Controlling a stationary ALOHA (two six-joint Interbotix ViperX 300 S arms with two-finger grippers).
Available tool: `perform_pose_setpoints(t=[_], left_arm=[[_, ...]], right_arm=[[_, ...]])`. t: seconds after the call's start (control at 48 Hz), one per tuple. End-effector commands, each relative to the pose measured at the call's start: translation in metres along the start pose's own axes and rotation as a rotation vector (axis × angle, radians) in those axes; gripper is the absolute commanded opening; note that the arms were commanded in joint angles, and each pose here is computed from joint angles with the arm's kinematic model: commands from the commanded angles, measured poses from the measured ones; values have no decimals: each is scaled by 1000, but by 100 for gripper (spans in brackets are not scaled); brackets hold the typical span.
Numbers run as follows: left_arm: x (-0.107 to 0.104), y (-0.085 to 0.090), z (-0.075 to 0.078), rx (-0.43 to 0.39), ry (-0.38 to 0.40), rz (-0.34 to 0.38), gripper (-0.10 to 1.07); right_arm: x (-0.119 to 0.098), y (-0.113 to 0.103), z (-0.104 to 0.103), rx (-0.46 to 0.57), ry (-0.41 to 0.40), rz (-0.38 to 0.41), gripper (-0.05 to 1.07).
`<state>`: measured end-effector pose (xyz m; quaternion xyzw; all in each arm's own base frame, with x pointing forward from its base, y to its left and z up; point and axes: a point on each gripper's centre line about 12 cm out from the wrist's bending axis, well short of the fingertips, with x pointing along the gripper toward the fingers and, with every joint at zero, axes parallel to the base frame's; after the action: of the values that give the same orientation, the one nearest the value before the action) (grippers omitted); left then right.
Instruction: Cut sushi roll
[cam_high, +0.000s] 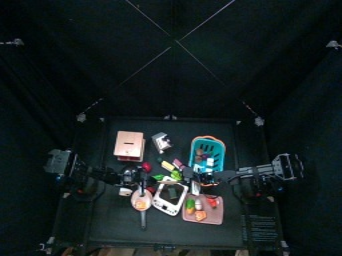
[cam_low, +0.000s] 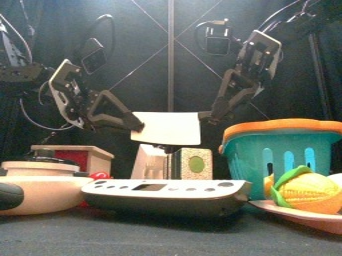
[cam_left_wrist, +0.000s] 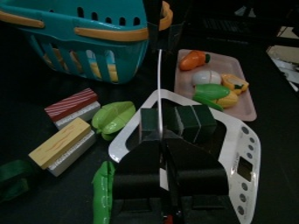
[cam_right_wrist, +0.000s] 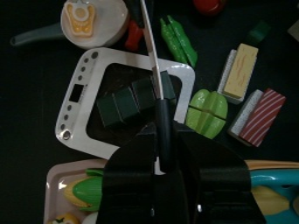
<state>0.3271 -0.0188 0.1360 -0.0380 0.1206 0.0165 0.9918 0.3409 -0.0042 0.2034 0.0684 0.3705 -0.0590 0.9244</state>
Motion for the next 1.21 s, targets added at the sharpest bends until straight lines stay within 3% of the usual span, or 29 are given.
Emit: perform_pose_setpoints(t=[0.0, 0.396, 1.188], left_arm=[[5, -5, 12, -2, -45, -15, 30], [6, -8, 7, -1, -31, -20, 30], [6, -17, 7, 2, -31, -46, 30]], right_arm=[[-3, 0, 8, 5, -26, 2, 48], [7, -4, 3, -2, 5, -13, 48], [4, -6, 6, -4, 3, -21, 48]])
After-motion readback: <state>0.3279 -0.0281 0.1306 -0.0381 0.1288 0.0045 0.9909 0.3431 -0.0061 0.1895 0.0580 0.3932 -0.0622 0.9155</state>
